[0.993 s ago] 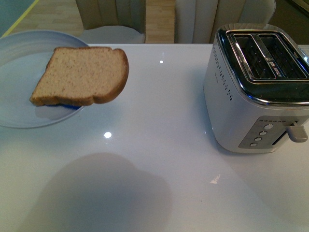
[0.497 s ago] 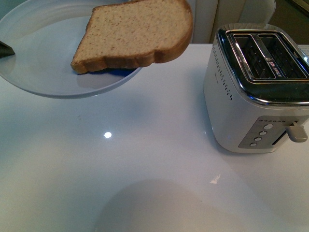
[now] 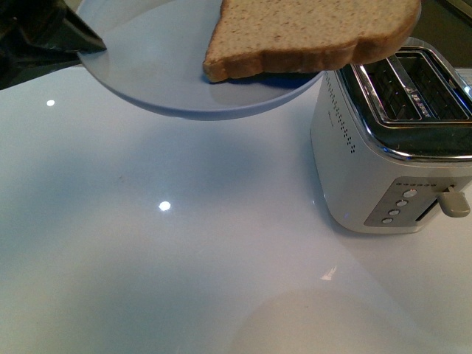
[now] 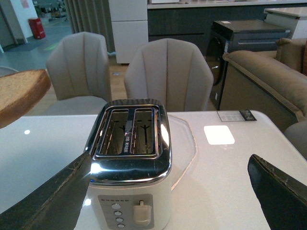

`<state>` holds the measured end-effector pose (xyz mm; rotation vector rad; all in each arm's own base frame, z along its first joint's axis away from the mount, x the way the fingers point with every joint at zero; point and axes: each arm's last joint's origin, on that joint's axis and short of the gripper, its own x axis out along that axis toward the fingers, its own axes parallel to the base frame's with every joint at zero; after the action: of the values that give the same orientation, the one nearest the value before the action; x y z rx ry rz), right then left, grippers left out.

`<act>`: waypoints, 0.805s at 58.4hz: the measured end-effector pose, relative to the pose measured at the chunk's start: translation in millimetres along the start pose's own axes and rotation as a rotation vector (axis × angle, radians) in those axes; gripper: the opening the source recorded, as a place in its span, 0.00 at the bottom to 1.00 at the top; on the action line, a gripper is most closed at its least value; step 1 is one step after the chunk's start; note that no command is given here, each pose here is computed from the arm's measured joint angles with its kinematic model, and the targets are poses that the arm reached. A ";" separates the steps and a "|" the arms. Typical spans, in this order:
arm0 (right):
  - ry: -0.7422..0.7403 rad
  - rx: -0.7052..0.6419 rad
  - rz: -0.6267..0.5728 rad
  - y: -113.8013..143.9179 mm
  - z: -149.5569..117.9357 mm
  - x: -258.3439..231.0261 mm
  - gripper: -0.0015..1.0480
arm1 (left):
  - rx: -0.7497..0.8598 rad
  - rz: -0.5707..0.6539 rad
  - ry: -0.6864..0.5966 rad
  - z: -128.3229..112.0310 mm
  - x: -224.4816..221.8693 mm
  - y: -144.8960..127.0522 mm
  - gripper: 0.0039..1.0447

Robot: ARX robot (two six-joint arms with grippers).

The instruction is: Left arm holds plate, right arm toasts bread

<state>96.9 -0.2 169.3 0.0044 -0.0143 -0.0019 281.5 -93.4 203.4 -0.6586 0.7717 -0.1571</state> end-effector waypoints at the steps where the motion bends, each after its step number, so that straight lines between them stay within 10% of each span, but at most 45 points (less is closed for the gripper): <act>1: 0.000 0.000 0.000 0.0 0.0 0.0 0.92 | 0.002 -0.001 0.003 -0.6 0.9 -1.6 0.02; 16: 0.008 0.006 -0.007 -0.1 -0.3 0.2 0.92 | 0.015 -0.007 0.020 -5.9 4.9 -11.0 0.02; 28: 0.381 0.140 -0.144 1.5 -8.5 1.9 0.92 | 0.010 -0.008 0.022 -5.6 5.7 -11.4 0.02; 47: 0.324 0.396 0.034 16.8 34.5 55.5 0.92 | 0.004 -0.010 0.026 -5.5 6.1 -10.9 0.02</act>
<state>152.0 16.4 204.7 0.3999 0.3099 0.0360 283.2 -106.9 203.5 -0.6577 0.7933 -0.1763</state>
